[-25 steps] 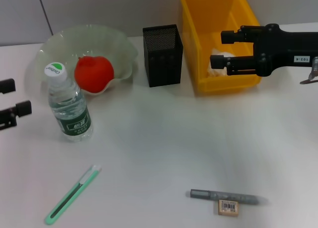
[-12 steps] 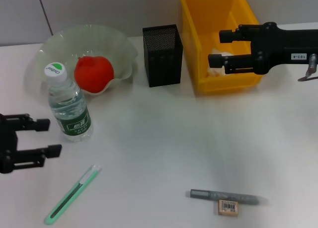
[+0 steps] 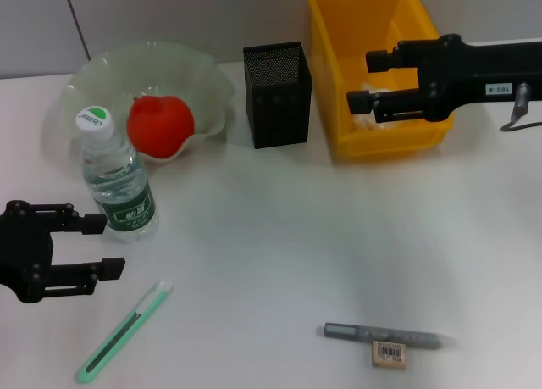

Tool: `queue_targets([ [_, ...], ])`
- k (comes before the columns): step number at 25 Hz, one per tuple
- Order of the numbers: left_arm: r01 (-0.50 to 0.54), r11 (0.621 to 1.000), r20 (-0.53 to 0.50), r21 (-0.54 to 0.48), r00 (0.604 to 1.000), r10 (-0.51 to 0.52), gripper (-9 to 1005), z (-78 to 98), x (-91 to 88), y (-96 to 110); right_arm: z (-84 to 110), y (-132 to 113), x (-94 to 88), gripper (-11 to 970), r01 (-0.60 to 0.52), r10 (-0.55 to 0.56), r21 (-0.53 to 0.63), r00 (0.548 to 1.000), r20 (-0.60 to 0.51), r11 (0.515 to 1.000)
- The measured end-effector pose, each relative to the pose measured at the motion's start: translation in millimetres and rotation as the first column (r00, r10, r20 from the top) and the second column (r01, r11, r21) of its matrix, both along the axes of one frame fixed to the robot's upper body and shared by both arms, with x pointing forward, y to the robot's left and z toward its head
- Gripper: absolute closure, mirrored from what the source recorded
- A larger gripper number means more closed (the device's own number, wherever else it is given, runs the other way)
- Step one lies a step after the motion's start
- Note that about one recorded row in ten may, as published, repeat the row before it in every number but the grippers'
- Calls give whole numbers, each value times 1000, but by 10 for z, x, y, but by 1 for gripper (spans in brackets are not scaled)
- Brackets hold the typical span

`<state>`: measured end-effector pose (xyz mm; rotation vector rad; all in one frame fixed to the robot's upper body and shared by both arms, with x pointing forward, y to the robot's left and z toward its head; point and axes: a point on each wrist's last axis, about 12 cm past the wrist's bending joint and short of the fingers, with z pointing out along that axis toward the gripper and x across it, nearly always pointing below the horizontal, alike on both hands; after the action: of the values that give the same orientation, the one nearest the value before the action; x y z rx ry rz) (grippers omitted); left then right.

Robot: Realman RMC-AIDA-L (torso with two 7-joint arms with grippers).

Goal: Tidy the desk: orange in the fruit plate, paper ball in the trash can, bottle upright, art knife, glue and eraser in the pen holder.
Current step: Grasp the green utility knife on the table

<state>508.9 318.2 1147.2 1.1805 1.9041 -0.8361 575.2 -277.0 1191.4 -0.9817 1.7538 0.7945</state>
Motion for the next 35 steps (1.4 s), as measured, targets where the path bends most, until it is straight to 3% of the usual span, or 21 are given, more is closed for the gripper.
queue_targets([
  [5,-7,1000,-8,3,1000,7,330,-35,28,-33,110,-113,29,203,42,-42,7,999,14,999],
  [11,-41,999,-21,-3,999,41,330,-106,70,-29,215,-424,-9,203,132,-135,59,990,41,989],
  [12,-44,999,-22,-1,999,44,330,-114,73,-27,222,-539,-42,203,157,-160,91,987,31,983],
  [18,-41,999,-30,12,999,42,330,-137,71,-36,215,-713,-91,203,204,-202,149,979,-25,968],
  [35,-27,995,-78,94,996,35,329,-267,138,-224,146,-671,-160,203,181,-173,163,983,-62,970],
])
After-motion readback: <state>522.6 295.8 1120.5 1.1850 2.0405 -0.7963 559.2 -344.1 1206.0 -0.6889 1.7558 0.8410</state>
